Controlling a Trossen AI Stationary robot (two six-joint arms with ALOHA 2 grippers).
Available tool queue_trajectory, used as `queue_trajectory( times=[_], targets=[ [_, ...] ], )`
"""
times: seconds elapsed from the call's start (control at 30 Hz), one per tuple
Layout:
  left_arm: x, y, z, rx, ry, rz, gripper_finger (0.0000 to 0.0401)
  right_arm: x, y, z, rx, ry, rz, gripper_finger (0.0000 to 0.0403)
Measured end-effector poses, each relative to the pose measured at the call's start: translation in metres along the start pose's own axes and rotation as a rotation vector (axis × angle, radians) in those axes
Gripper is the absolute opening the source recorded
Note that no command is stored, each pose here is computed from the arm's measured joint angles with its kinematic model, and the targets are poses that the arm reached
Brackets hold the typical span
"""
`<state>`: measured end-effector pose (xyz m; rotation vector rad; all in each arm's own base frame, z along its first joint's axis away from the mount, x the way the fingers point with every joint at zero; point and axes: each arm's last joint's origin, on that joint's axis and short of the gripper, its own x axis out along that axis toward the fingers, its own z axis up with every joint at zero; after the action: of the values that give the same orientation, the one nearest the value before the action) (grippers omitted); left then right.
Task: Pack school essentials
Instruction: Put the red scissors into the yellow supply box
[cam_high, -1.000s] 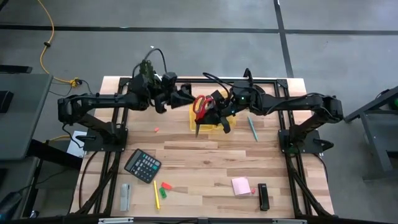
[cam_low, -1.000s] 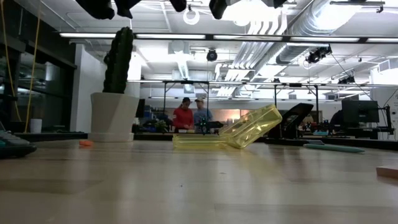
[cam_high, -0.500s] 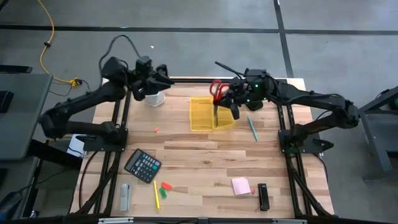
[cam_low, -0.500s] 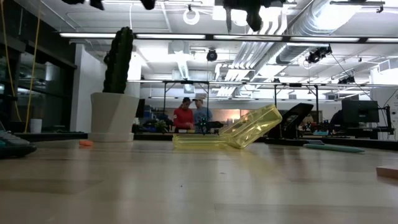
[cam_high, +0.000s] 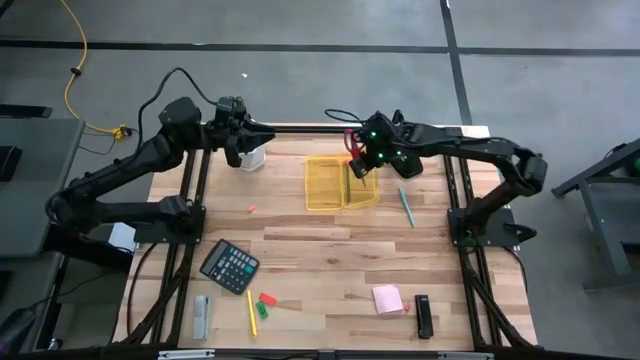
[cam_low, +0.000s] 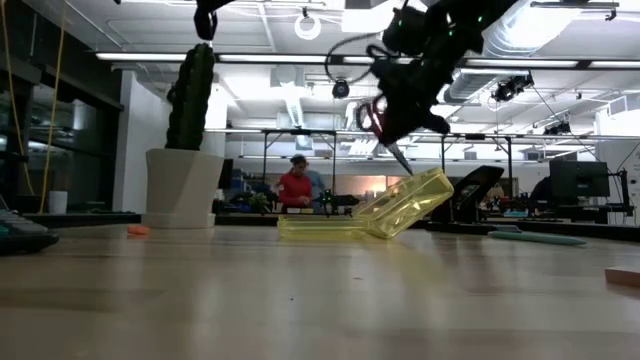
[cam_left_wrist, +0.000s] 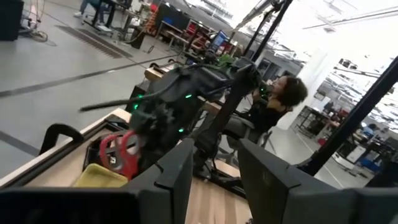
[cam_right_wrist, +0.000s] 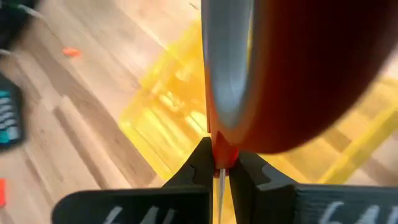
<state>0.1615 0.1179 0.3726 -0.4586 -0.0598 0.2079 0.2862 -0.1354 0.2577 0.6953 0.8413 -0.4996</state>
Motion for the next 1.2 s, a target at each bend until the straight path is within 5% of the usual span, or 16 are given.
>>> queue_trajectory(
  times=[0.33,0.63,1.2],
  targets=[
    [0.004,-0.001,-0.003,-0.005,0.015,-0.012,0.0115,0.021,-0.015,-0.010,0.158,0.177,-0.063,0.0002],
    [0.003,-0.001,-0.003,-0.005,0.016,-0.011,0.0115,0.033,-0.023,-0.015,0.190,0.199,-0.132,0.0002],
    [0.003,-0.001,-0.003,-0.006,0.017,-0.010,0.0115,0.066,-0.053,-0.068,0.418,0.279,-0.142,0.0003]
  ],
)
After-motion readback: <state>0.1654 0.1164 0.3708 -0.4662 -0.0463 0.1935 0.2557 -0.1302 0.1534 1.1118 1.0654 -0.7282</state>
